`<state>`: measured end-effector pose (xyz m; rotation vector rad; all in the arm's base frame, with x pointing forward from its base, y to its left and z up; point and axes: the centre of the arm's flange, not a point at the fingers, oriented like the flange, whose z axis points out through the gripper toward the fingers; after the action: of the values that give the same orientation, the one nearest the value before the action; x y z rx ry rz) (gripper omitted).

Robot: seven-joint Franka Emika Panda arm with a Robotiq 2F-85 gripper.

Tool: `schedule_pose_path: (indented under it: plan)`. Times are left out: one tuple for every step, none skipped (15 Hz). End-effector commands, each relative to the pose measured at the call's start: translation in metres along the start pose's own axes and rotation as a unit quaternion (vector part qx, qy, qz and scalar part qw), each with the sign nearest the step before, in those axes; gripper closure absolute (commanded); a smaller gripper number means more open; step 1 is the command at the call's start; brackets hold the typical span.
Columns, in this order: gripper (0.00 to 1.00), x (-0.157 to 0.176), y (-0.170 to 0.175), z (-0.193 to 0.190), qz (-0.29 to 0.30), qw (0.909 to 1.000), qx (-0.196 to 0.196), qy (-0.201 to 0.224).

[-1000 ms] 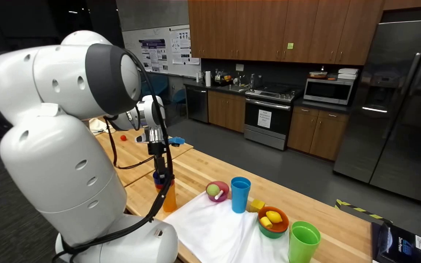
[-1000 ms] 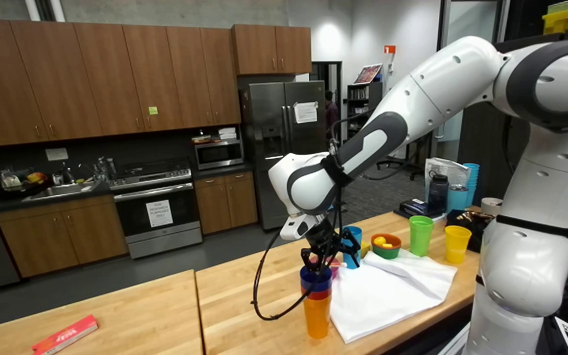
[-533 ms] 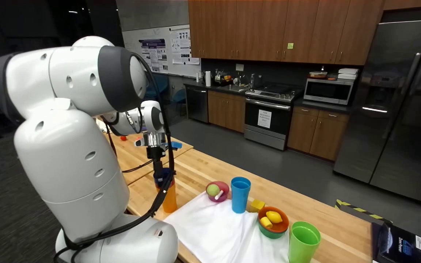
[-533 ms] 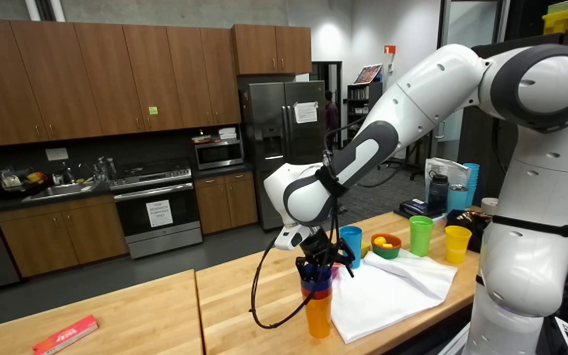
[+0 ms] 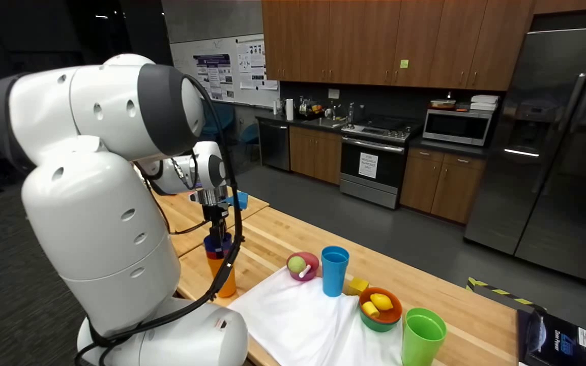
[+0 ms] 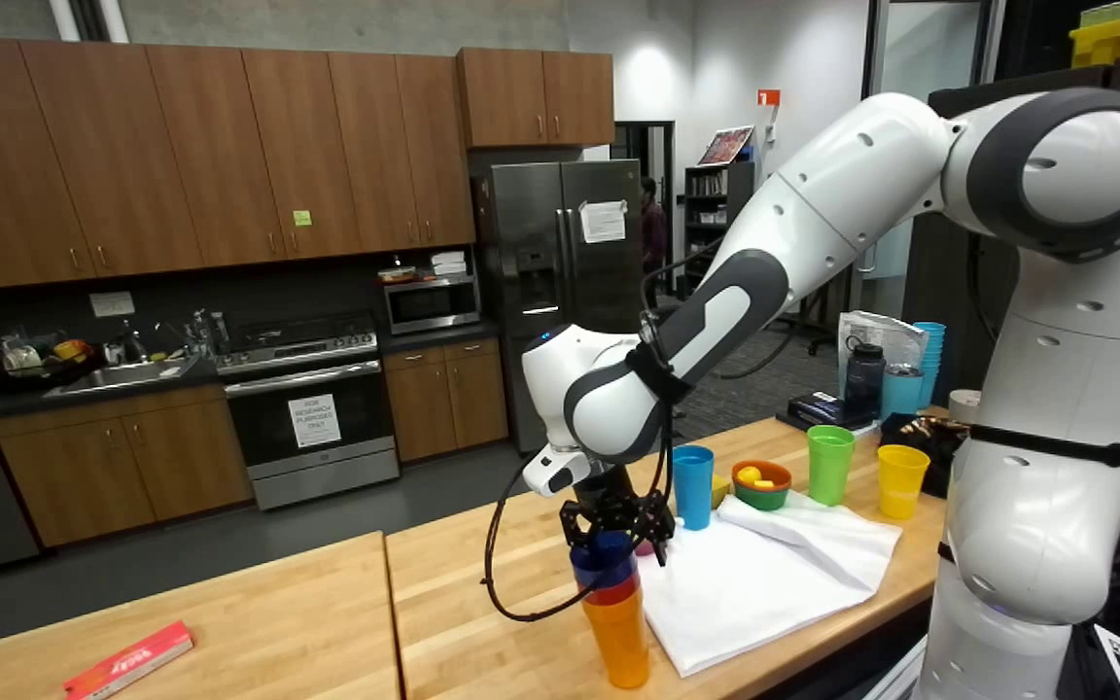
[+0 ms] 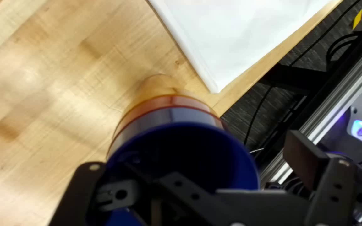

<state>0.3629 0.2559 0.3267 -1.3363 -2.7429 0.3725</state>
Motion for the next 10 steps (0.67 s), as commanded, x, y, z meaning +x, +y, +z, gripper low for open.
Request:
schedule_pose_path:
  plan:
    - [0.00, 0.0064, -0.0058, 0.0060, 0.054, 0.9975, -0.041, -0.019]
    - [0.00, 0.0077, -0.0059, 0.0073, 0.064, 0.9965, -0.049, -0.022]
    - [0.00, 0.0083, -0.0087, 0.0083, 0.073, 0.9953, -0.057, -0.027]
    - [0.25, 0.0092, -0.0092, 0.0094, 0.078, 0.9944, -0.063, -0.034]
    - [0.27, 0.0101, -0.0089, 0.0109, 0.084, 0.9937, -0.065, -0.035]
    - [0.32, 0.0095, -0.0094, 0.0120, 0.091, 0.9932, -0.064, -0.034]
    - [0.39, 0.0086, -0.0104, 0.0122, 0.097, 0.9927, -0.063, -0.033]
    - [0.48, 0.0093, -0.0100, 0.0116, 0.103, 0.9919, -0.065, -0.034]
    - [0.55, 0.0091, -0.0112, 0.0116, 0.107, 0.9915, -0.065, -0.035]
    - [0.65, 0.0088, -0.0124, 0.0116, 0.112, 0.9910, -0.065, -0.036]
